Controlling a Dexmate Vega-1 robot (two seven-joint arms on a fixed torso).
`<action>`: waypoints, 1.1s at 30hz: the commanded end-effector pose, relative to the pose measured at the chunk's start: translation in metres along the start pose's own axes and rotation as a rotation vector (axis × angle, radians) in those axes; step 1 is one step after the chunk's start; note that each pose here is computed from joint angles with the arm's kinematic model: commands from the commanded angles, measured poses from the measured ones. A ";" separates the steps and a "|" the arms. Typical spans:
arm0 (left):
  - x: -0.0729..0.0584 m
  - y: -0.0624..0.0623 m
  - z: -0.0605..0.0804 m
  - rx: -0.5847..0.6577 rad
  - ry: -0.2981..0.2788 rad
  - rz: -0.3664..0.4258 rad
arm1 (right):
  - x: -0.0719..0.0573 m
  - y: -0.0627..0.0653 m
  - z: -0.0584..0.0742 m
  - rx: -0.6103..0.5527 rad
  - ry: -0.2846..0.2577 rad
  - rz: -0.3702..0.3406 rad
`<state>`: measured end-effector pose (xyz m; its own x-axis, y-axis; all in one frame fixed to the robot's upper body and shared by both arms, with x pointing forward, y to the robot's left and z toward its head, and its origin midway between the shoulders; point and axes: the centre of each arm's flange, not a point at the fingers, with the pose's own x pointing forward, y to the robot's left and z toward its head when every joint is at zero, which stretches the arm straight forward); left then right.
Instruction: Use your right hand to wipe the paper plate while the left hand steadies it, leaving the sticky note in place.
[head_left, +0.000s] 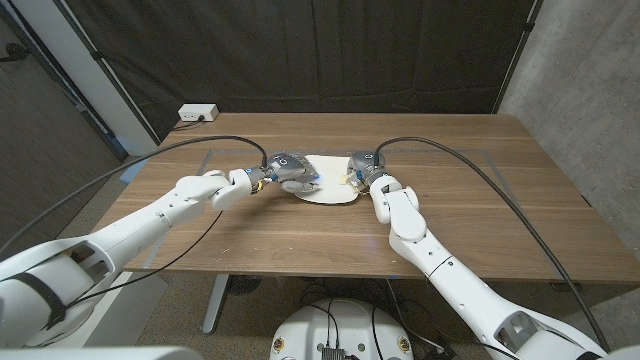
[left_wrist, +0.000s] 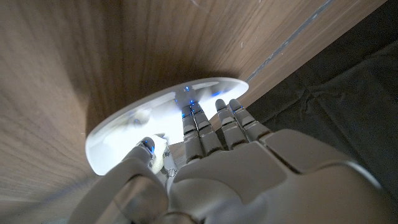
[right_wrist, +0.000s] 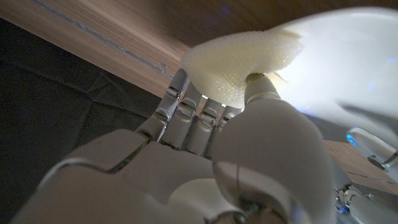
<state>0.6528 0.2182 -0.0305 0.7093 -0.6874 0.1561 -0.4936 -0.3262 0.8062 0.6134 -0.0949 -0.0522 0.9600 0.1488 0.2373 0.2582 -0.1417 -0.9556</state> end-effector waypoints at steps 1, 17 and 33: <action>-0.003 -0.002 0.001 -0.003 0.007 -0.010 | -0.032 0.022 -0.035 -0.038 0.158 0.115; -0.002 -0.001 0.006 -0.002 0.006 -0.011 | -0.038 -0.016 -0.061 -0.035 0.277 -0.128; -0.001 0.001 0.006 0.005 0.010 -0.014 | -0.032 -0.055 -0.070 0.061 0.283 -0.428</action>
<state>0.6493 0.2166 -0.0338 0.7218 -0.6754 0.1509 -0.4835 -0.3361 0.8083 0.5814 -0.1567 -0.0220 0.8661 -0.0892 0.4919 0.4801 -0.1257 -0.8682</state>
